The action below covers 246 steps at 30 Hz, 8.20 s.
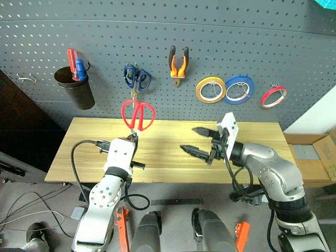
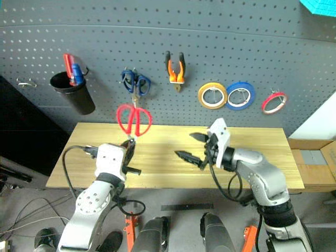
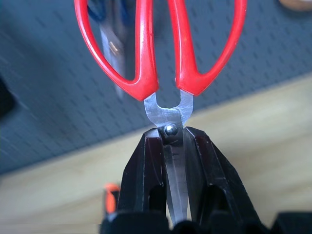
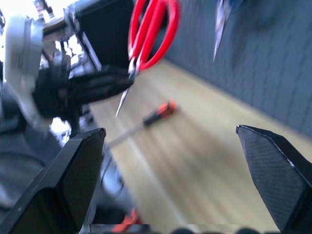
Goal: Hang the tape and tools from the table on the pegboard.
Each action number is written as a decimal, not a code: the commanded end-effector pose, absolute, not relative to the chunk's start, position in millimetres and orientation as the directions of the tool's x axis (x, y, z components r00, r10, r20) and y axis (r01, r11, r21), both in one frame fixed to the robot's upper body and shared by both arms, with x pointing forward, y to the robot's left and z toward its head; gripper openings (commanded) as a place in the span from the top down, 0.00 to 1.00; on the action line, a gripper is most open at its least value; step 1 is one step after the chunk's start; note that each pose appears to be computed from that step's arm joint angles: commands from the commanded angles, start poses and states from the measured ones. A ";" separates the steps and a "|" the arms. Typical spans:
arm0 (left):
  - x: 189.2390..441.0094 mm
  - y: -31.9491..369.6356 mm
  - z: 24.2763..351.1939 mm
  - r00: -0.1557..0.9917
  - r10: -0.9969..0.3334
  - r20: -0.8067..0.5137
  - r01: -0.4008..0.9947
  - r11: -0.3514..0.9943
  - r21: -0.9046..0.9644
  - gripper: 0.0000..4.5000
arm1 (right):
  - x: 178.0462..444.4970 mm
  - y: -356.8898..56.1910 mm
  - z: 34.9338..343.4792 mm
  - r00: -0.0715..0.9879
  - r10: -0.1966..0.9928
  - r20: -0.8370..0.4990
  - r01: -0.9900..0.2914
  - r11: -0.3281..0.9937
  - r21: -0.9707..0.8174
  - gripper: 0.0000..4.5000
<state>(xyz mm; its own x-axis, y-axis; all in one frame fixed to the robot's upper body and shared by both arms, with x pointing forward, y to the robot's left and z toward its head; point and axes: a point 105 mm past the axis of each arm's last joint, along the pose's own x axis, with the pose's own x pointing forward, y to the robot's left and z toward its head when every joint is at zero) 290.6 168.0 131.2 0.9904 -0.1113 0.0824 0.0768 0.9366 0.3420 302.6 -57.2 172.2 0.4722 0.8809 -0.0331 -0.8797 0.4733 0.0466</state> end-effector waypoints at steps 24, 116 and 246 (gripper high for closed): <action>352.8 178.3 183.0 0.976 -0.052 0.210 -0.003 0.967 0.256 0.95 | 335.8 -55.8 257.0 0.561 0.791 0.243 -0.790 0.600 -0.128 0.00; 387.8 285.0 44.1 0.702 0.064 -0.709 0.039 0.991 0.128 0.11 | 292.3 -22.3 190.5 0.481 0.875 -0.059 -0.874 0.484 0.038 0.00; 330.8 221.3 183.3 0.939 -0.258 0.229 0.235 0.964 0.126 0.04 | 362.6 -81.3 188.7 0.666 0.730 0.152 -0.735 0.677 -0.031 0.00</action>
